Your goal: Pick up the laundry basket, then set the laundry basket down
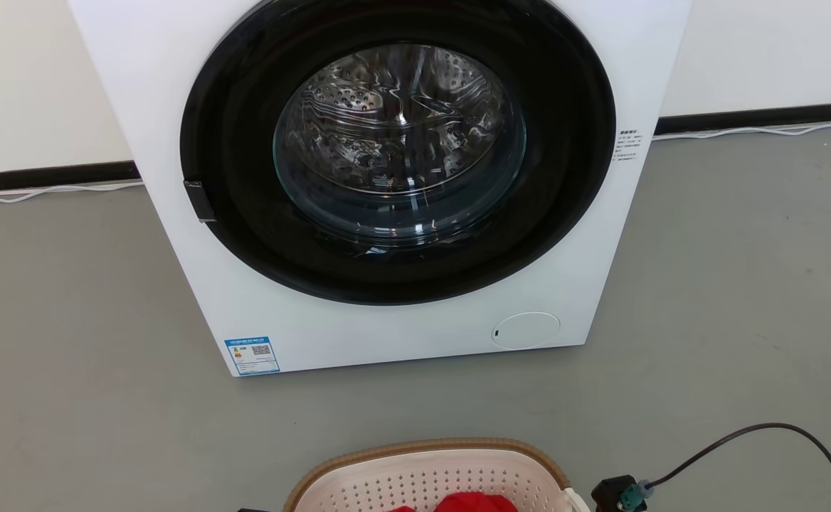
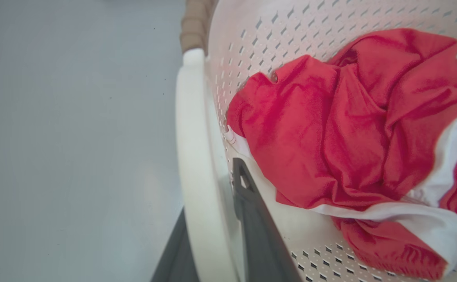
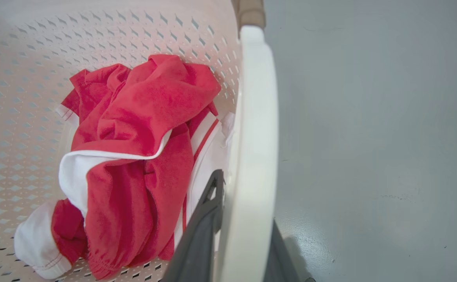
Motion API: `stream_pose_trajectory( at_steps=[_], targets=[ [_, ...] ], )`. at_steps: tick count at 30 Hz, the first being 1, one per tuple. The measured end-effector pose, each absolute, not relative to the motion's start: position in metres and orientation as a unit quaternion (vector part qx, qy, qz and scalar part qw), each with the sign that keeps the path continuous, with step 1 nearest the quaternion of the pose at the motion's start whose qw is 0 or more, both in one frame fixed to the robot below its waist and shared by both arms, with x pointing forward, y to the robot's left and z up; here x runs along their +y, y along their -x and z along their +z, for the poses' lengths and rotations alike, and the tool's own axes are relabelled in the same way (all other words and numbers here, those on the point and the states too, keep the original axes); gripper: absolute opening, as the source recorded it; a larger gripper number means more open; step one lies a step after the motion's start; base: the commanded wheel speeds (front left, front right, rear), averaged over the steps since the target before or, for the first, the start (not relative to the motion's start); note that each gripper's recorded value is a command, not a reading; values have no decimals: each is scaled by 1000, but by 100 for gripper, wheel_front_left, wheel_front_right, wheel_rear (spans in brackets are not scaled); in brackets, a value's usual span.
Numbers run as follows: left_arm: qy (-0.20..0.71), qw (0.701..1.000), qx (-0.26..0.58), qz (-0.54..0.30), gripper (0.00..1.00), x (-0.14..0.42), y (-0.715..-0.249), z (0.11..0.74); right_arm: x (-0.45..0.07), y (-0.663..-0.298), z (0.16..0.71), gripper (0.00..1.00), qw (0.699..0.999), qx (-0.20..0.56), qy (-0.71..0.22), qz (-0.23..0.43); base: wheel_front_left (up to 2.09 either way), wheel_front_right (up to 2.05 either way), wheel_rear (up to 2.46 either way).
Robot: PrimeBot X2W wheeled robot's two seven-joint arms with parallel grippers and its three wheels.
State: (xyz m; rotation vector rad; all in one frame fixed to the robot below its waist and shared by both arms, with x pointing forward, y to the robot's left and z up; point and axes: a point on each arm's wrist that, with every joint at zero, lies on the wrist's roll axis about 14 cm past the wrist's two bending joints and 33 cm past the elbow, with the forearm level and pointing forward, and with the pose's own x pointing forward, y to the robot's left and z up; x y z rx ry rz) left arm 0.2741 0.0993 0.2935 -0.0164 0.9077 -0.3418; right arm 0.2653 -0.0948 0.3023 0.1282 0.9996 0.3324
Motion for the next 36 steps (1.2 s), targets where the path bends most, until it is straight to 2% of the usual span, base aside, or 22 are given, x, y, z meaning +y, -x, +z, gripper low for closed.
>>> stream_pose_trajectory(
  at_steps=[22, 26, 36],
  targets=[
    [15, 883, 443, -153, 0, 102, -277, 285, -93, -272, 296, 0, 862, 476, -68, 158, 0, 0, 0],
    [15, 887, 436, -151, 0, 102, -298, 286, -93, -291, 297, 0, 869, 465, -68, 158, 0, 0, 0],
    [23, 895, 419, -150, 0, 102, -372, 276, -95, -369, 288, 0, 882, 439, -53, 161, 0, 0, 0]
  ],
)
